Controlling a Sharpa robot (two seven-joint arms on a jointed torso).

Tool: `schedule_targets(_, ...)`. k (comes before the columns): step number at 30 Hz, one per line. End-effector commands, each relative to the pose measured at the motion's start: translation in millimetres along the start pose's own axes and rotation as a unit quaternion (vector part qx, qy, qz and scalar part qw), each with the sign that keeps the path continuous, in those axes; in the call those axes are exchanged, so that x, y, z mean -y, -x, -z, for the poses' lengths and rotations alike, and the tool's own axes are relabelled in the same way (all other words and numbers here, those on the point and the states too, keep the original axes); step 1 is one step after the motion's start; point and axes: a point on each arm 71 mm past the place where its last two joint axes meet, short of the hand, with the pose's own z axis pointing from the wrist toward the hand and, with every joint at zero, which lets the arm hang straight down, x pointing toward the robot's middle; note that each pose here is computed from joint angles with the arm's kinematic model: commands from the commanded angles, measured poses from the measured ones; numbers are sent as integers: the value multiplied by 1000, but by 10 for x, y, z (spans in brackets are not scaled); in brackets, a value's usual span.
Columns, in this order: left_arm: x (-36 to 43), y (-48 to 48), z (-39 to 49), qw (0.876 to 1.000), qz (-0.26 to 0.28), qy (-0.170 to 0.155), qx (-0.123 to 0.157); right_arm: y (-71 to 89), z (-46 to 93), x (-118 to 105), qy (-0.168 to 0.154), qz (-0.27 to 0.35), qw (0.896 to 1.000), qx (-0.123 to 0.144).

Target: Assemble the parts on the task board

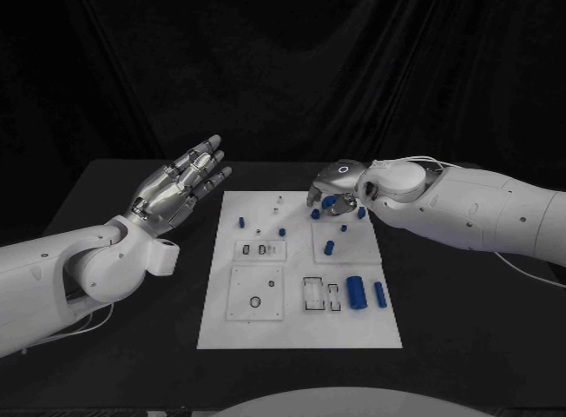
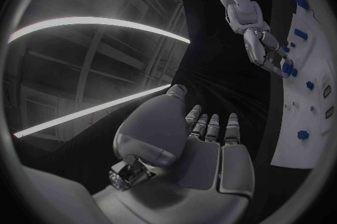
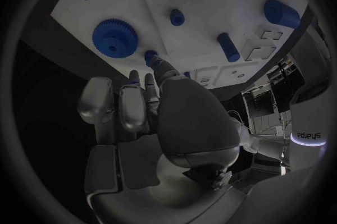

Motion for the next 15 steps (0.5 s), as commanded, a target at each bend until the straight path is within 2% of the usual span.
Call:
schedule_targets(1, 26, -13, -10, 1000, 3, -16, -6, -40, -11, -22, 5, 3, 1000, -3)
schedule_targets(15, 13, -1, -16, 1000, 4, -13, -7, -146, -59, -72, 7, -1, 1000, 13)
